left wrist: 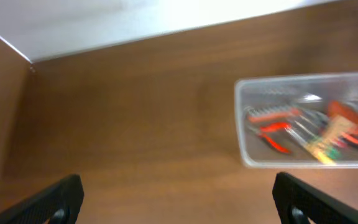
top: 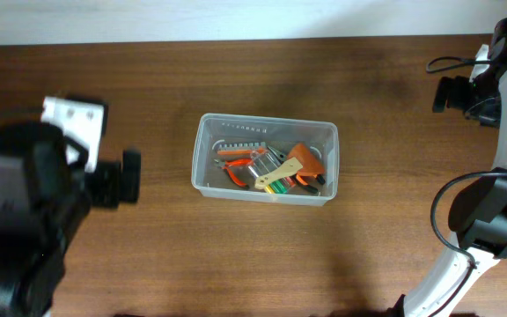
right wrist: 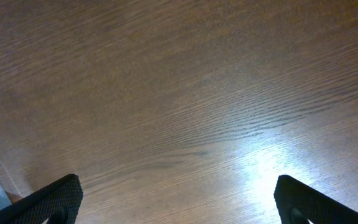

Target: Pack container

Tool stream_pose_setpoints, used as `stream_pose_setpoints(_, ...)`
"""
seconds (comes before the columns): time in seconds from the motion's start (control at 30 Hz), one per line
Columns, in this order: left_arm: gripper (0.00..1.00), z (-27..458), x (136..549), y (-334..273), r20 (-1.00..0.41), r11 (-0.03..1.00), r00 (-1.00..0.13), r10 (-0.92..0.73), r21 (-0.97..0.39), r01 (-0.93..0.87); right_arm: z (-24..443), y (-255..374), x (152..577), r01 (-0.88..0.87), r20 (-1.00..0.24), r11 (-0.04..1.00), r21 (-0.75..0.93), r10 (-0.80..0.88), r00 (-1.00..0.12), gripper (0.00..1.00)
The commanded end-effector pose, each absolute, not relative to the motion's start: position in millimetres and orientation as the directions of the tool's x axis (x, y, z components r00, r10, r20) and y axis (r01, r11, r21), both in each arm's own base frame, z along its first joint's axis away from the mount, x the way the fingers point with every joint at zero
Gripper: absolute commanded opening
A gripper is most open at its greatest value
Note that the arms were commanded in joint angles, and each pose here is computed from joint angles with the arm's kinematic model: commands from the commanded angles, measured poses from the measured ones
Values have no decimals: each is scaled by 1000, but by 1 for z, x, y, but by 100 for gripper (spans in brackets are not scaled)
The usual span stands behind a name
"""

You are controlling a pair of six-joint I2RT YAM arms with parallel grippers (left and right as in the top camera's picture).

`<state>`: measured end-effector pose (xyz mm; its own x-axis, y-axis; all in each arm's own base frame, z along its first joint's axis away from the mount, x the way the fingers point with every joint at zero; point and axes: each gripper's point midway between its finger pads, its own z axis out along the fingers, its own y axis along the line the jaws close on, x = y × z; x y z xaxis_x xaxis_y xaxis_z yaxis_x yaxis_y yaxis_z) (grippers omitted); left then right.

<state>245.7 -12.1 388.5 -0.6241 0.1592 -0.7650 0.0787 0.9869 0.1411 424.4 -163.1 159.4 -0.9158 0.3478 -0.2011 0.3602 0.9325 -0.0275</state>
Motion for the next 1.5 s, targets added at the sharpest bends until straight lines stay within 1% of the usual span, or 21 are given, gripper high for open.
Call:
stream_pose_setpoints(0.0, 99, 389, 203, -27, -789, 995, -614, 12, -50, 83, 158, -163, 424, 368, -198, 929, -31, 355, -914, 99)
stream_pose_setpoints(0.1, 99, 383, 173, -23, -795, 993, -604, -59, -111, 49, 158, -163, 424, 368, -198, 929, -31, 355, -914, 99)
stream_pose_setpoints(0.2, 99, 376, 148, -19, -815, 990, -572, -94, -137, 32, 158, -163, 424, 368, -198, 929, -31, 355, -914, 99)
stream_pose_setpoints(0.33, 99, 366, 124, -16, -831, 989, -547, -101, -143, 36, 158, -163, 424, 368, -198, 929, -31, 355, -914, 99)
stream_pose_setpoints(0.43, 99, 361, 110, -14, -828, 989, -551, -100, -142, 35, 158, -163, 424, 368, -198, 929, -31, 355, -914, 99)
stream_pose_setpoints(0.5, 99, 355, 103, -13, -815, 990, -572, -97, -140, 31, 158, -163, 424, 368, -198, 929, -31, 355, -914, 99)
stream_pose_setpoints(0.73, 99, 323, 78, -9, -714, 993, -696, -78, -119, 10, 158, -163, 424, 368, -198, 929, -31, 355, -914, 99)
stream_pose_setpoints(0.9, 99, 323, 78, -12, -712, 991, -698, -78, -130, 22, 158, -163, 424, 368, -197, 929, -31, 355, -914, 99)
stream_pose_setpoints(0.97, 99, 328, 82, -13, -727, 991, -682, -81, -135, 26, 158, -163, 424, 368, -198, 929, -31, 355, -914, 99)
stream_pose_setpoints(1.03, 99, 339, 92, -14, -768, 989, -635, -87, -141, 35, 158, -163, 424, 368, -198, 929, -31, 355, -914, 99)
stream_pose_setpoints(1.17, 99, 374, 115, -16, -862, 987, -496, -107, -153, 54, 158, -163, 424, 368, -198, 929, -31, 355, -914, 99)
stream_pose_setpoints(1.27, 99, 380, 118, -16, -875, 986, -471, -110, -155, 58, 158, -163, 424, 368, -198, 929, -31, 355, -914, 99)
stream_pose_setpoints(1.37, 99, 378, 120, -16, -881, 991, -469, -67, -114, 72, 158, -163, 424, 368, -198, 929, -31, 355, -914, 99)
stream_pose_setpoints(1.47, 99, 384, 124, -14, -914, 995, -405, -15, -54, 84, 158, -163, 424, 368, -198, 929, -31, 355, -914, 99)
